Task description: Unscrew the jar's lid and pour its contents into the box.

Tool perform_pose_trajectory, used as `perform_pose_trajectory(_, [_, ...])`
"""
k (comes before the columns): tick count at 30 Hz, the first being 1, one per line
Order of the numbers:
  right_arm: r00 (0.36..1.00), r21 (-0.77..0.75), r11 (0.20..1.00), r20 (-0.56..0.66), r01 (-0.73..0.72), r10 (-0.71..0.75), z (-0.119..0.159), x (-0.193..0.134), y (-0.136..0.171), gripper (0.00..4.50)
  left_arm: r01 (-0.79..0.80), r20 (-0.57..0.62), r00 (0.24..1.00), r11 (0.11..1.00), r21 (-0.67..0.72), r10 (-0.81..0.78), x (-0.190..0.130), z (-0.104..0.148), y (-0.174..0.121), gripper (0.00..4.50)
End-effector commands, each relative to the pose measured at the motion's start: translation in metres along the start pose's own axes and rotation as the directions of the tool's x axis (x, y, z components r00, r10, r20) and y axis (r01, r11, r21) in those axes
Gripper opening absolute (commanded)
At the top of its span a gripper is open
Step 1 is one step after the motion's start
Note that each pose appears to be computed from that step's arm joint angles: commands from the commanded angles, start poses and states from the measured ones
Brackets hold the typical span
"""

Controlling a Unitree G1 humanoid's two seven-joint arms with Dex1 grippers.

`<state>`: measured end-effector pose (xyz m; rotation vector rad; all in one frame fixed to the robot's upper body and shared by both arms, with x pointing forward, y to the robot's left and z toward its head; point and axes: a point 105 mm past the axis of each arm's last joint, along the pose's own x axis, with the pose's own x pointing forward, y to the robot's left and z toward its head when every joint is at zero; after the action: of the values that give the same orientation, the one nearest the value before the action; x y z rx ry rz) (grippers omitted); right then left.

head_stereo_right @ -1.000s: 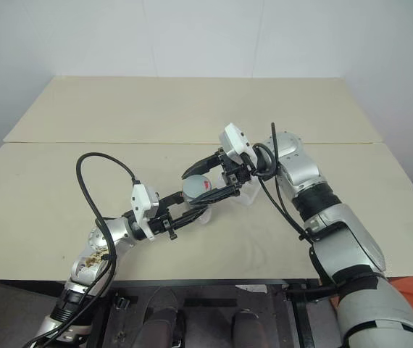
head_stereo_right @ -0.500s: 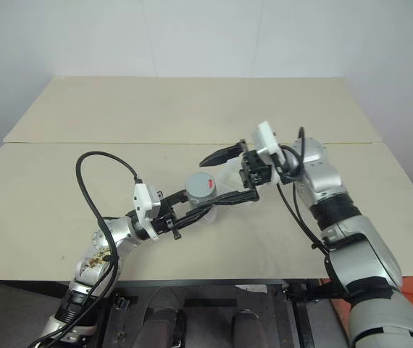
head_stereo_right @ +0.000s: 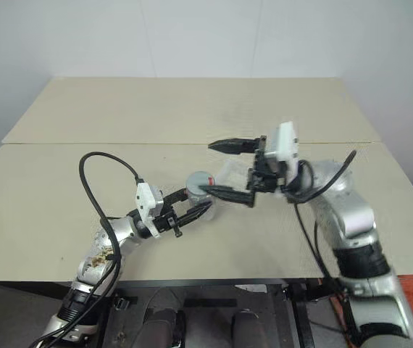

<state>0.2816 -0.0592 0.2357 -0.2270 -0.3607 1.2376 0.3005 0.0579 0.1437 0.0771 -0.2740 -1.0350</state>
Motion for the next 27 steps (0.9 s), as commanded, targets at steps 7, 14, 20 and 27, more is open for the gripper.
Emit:
perform_pose_trajectory(7, [0.979, -0.026, 0.983, -0.080, 0.184, -0.185, -0.004, 0.015, 0.002, 4.47, -0.018, 0.025, 1.000, 0.999, 0.049, 0.016, 0.002, 0.008, 0.005, 1.88])
perform_pose_trajectory(14, [0.974, -0.016, 0.981, -0.110, 0.196, -0.196, -0.011, 0.021, -0.001, 4.47, -0.029, 0.023, 0.999, 0.998, 0.060, 0.028, 0.000, 0.009, 0.008, 1.88])
perform_pose_trajectory(20, [0.970, -0.002, 0.978, -0.126, 0.210, -0.209, -0.018, 0.023, -0.002, 4.47, -0.037, 0.026, 0.999, 0.997, 0.061, 0.035, -0.002, 0.011, 0.008, 1.88])
perform_pose_trajectory(27, [0.956, 0.000, 0.965, -0.134, 0.262, -0.259, -0.020, 0.019, -0.011, 4.47, -0.046, 0.041, 0.998, 0.998, 0.040, 0.044, -0.004, 0.012, 0.009, 1.88])
